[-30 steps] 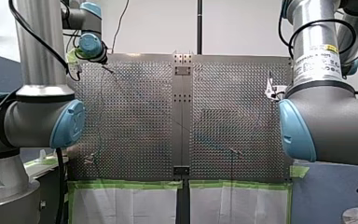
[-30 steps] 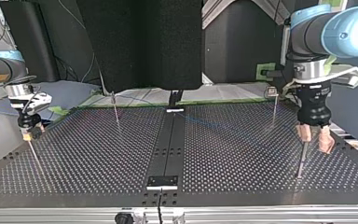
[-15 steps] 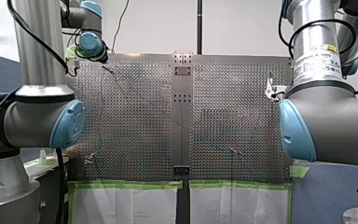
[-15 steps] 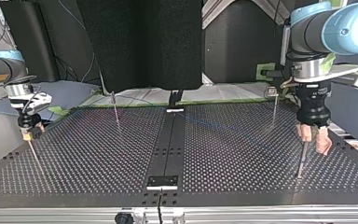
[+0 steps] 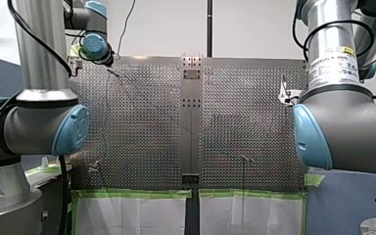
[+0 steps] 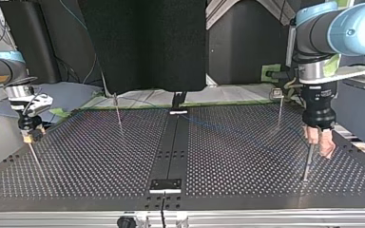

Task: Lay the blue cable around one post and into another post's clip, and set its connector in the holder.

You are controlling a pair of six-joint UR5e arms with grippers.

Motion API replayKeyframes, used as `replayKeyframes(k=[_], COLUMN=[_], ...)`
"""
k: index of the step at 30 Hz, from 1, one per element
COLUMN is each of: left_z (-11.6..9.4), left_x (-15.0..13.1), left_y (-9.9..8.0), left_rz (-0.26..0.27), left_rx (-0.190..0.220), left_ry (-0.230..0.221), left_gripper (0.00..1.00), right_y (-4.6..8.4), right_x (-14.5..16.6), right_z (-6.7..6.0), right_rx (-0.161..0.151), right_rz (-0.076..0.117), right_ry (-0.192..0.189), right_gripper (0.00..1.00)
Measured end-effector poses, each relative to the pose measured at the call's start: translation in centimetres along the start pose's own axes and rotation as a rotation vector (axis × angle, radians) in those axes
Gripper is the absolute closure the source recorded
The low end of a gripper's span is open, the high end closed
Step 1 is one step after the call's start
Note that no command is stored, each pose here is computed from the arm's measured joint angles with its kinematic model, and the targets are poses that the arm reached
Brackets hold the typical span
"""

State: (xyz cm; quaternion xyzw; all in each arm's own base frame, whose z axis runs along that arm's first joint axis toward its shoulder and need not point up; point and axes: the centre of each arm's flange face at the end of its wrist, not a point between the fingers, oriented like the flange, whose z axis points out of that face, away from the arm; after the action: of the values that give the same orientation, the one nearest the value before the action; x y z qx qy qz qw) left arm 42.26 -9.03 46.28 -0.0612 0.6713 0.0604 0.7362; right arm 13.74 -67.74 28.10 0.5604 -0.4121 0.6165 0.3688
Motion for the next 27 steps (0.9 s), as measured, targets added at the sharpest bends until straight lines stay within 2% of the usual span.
replayKeyframes(k=[27], left_z=[-0.24], left_x=[0.23], left_y=[-0.25], left_rz=[-0.006], left_rx=[-0.002], left_ry=[0.007], left_gripper=[0.0], right_y=[-0.14], right_x=[-0.02], right_z=[0.0], right_rx=[0.004], right_rz=[-0.003], right_ry=[-0.002], right_gripper=[0.0])
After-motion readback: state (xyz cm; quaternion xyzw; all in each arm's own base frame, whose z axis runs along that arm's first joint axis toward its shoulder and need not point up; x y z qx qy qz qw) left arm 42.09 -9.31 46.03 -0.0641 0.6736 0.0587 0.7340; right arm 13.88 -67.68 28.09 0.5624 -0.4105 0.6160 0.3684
